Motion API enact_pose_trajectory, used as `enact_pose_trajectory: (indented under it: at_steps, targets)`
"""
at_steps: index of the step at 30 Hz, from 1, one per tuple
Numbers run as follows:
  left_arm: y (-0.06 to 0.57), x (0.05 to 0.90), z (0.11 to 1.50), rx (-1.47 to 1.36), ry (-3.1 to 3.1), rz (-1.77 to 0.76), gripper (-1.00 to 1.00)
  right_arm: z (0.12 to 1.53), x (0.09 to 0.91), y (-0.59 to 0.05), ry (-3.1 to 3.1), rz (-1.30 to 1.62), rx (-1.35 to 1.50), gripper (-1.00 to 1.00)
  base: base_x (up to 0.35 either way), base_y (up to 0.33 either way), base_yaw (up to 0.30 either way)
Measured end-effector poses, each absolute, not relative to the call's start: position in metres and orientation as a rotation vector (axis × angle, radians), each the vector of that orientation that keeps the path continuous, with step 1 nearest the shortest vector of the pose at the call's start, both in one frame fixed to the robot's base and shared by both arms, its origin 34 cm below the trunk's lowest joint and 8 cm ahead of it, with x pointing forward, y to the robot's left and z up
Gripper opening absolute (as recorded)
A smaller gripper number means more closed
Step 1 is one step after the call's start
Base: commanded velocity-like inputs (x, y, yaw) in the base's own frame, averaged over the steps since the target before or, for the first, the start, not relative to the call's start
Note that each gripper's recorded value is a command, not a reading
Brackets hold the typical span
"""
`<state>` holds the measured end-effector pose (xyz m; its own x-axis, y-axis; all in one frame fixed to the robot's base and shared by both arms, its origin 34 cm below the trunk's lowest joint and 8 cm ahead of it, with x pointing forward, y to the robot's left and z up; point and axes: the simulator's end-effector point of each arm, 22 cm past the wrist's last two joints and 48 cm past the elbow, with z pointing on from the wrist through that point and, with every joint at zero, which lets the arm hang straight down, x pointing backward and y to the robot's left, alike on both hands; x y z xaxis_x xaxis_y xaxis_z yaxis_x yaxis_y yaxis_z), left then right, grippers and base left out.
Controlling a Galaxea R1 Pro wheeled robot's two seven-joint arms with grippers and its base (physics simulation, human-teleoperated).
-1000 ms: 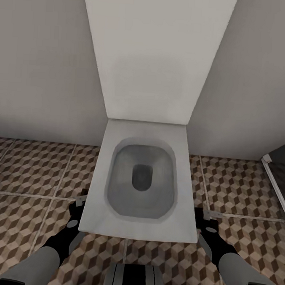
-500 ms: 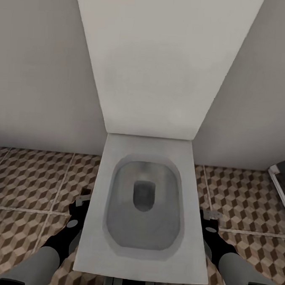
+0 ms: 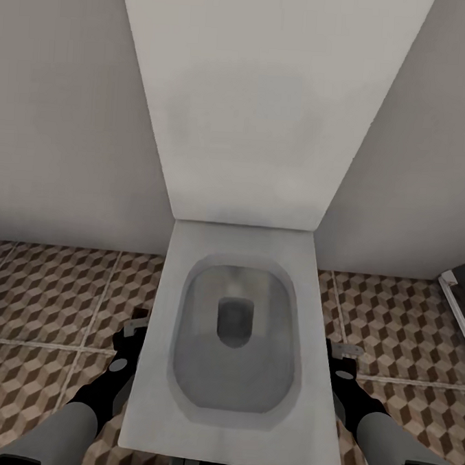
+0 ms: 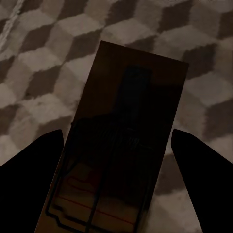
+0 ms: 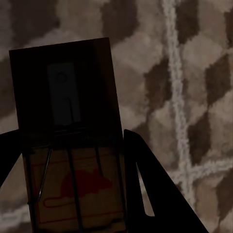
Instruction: Take the four mousetraps from the cabinet in the bathroom and place them on the bathroom floor. Make sure all four end up on the same floor surface, and ensure that at least two of them are either under or directly next to the same bathroom sink.
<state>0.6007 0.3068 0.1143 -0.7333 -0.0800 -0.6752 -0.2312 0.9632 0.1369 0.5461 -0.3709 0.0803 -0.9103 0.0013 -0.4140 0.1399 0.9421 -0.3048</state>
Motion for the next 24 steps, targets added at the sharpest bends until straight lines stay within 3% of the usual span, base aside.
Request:
enact_pose_trajectory:
  at_steps: [24]
  targets:
    - [0.3074, 0.6054, 0.1187, -0.221, 2.359, 0.273, -1.0, 0.0803, 0.5464, -0.3699, 2.679, -0.46, 0.101, -1.0, 0.0, -0.033, 0.0]
